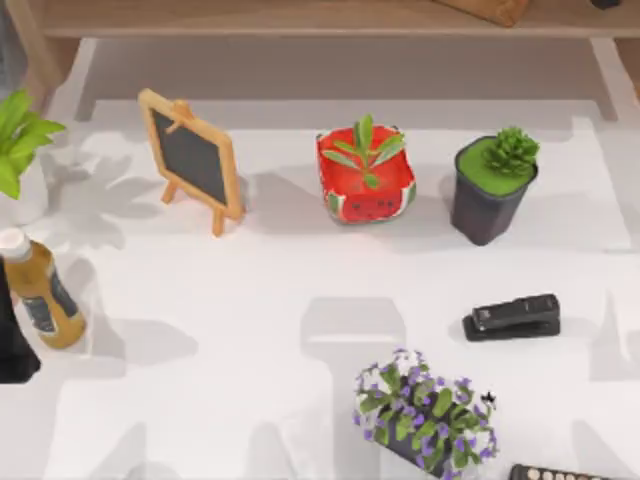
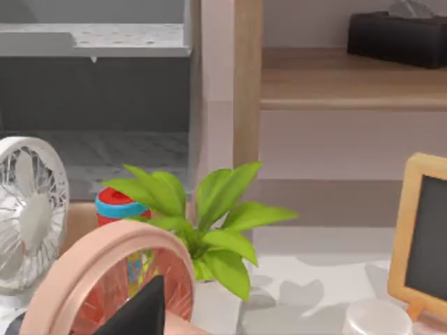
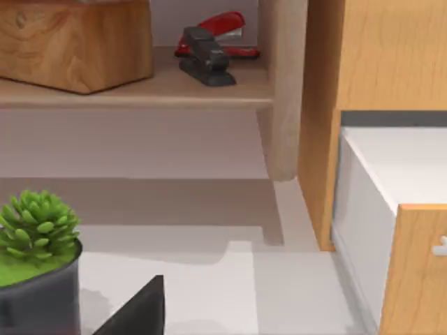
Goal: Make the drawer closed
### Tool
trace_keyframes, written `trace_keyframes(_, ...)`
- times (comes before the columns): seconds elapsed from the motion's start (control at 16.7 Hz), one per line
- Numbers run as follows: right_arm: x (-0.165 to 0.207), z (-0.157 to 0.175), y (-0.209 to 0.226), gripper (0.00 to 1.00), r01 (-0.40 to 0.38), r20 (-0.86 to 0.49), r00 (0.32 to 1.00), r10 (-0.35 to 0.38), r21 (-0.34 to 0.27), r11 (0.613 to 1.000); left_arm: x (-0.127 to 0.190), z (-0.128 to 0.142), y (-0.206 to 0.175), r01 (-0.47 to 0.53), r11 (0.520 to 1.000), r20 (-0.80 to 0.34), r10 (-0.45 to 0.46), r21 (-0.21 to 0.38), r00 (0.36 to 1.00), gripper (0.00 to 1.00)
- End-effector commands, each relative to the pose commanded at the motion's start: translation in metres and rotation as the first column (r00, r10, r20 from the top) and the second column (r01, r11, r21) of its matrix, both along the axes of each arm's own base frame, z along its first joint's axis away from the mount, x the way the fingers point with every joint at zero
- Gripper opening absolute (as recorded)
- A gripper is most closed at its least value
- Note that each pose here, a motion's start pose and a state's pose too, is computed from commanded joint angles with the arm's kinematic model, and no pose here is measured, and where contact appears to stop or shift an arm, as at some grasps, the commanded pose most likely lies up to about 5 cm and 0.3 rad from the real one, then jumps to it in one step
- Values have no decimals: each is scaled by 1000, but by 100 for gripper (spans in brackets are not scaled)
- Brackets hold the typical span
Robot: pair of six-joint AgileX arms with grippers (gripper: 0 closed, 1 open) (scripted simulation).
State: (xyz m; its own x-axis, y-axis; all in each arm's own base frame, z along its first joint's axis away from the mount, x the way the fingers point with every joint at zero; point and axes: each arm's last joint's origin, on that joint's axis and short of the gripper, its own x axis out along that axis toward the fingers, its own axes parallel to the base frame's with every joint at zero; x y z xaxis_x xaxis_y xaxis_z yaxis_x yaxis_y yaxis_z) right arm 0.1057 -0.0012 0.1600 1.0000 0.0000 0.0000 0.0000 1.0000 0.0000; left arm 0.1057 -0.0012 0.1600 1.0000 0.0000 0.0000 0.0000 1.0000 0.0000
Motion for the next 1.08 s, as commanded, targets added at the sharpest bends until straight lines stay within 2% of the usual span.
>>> trace_keyframes(0.18,0,2,-1,100,2,6,1000,-2,0,1000,0,0,0,0,1000,0,0,0,1000,100)
trace_keyframes(0.48,12,29,-12,100,11,44,999,-11,-6,1000,0,0,0,0,1000,0,0,0,1000,100)
trace_keyframes(0.78,47,52,-41,100,5,16,1000,-4,-6,1000,0,0,0,0,1000,0,0,0,1000,100)
trace_keyframes(1.08,82,54,-83,100,1,-6,1000,-1,3,1000,0,0,0,0,1000,0,0,0,1000,100)
